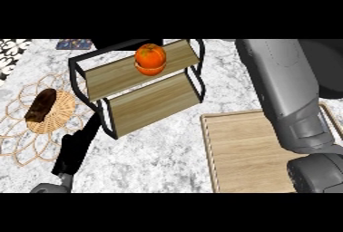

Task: Pick the squash from the tray and place it in the tiered shelf

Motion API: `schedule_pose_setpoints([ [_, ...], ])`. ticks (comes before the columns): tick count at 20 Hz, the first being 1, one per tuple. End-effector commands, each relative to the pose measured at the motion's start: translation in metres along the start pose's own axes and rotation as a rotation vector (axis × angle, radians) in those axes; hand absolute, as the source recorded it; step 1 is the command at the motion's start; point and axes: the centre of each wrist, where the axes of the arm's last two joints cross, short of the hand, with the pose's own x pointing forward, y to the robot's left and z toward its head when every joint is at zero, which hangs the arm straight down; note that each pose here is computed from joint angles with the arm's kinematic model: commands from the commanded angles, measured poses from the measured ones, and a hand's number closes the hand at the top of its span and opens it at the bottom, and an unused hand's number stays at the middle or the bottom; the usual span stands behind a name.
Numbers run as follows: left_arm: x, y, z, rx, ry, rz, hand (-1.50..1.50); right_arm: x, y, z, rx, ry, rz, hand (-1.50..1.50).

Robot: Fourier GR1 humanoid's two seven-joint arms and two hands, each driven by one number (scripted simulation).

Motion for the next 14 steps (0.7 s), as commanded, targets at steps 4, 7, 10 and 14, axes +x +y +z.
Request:
schedule_pose_setpoints([
  [4, -0.007, 0.005, 0.003, 0.031, 0.03, 0.009, 0.0, 0.001, -0.093, -0.026, -0.125, 0.053, 0.046, -1.5],
  [7, -0.009, 0.01, 0.008, 0.055, 0.042, 0.005, 0.0, -0.012, -0.152, -0.025, -0.085, 0.03, 0.081, -1.5],
  [10, -0.017, 0.016, 0.003, 0.053, 0.04, 0.002, 0.0, -0.032, -0.185, -0.004, -0.049, 0.001, 0.071, -1.5],
  [14, -0.004, 0.014, 0.003, 0.018, 0.019, -0.008, 0.0, -0.035, -0.238, 0.001, -0.025, -0.018, 0.117, -1.5],
])
